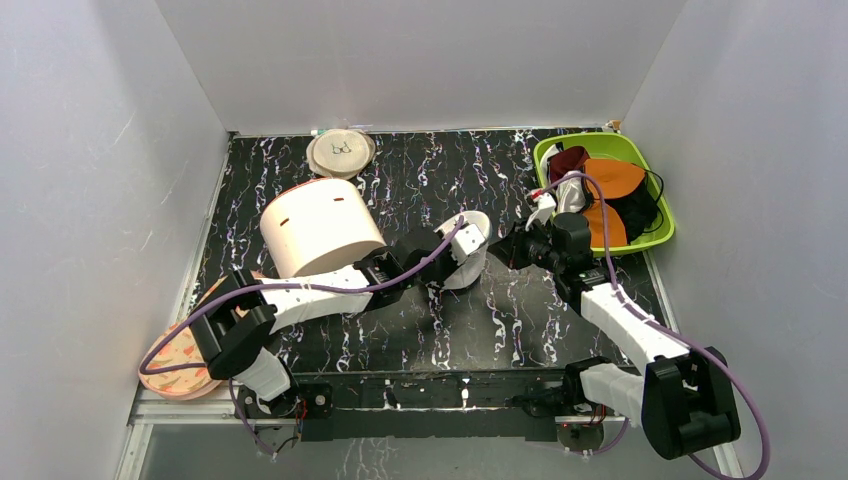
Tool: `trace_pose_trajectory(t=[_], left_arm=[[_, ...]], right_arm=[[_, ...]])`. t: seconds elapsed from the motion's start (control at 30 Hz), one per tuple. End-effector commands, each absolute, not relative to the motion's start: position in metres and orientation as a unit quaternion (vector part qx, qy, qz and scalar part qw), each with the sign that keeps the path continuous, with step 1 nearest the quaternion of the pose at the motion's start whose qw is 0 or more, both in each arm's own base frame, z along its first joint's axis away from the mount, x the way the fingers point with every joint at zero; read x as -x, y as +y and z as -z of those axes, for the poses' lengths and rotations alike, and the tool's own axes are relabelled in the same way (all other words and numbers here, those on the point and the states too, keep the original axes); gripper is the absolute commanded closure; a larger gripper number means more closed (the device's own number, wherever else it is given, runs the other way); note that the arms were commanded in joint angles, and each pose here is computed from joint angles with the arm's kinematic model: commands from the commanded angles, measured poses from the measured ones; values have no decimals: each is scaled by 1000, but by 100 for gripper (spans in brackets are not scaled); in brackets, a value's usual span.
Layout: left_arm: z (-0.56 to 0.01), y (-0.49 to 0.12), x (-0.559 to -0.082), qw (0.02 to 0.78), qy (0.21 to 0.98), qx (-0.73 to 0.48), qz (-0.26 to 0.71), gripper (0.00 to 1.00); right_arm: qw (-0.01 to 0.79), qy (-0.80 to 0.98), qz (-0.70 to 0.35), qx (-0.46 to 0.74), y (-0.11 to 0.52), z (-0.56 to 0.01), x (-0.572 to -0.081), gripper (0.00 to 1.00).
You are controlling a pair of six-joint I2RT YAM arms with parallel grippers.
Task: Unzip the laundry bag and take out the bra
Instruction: Unzip the laundry bag at the center of the board.
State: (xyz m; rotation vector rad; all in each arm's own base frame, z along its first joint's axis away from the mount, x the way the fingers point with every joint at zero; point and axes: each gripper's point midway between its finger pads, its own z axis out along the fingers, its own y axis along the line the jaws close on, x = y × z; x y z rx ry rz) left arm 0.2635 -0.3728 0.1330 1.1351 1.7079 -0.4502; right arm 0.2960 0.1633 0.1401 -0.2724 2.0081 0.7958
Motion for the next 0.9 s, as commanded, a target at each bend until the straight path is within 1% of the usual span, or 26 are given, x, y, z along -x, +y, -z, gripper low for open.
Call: trace_pose_trajectory(t=[0.0,0.1,0.17,0.2,0.33,0.43,0.87], left_arm=[[-172,-378,-264,530,684,-459,203,100],[-172,-378,-264,531,683,-459,203,100],[-172,-378,-264,529,683,-461,204,100],[-172,-378,-263,527,683,-462,205,100],[-174,-378,-262,529,681,-461,209,100],[-174,-379,-262,528,681,-462,210,100],[-175,-384,-257,521,680,-463,227,100]], right_arm=[[484,780,-364,158,177,-162,-287,93],[475,768,-389,180,185,-164,-279,75],[477,762,-396,188,187,-164,-275,70],[477,758,-401,193,188,-164,-272,69],[477,749,-409,209,193,-165,-266,69],[476,748,-410,214,196,-164,-266,70],[490,750,-395,203,196,-168,-285,70]])
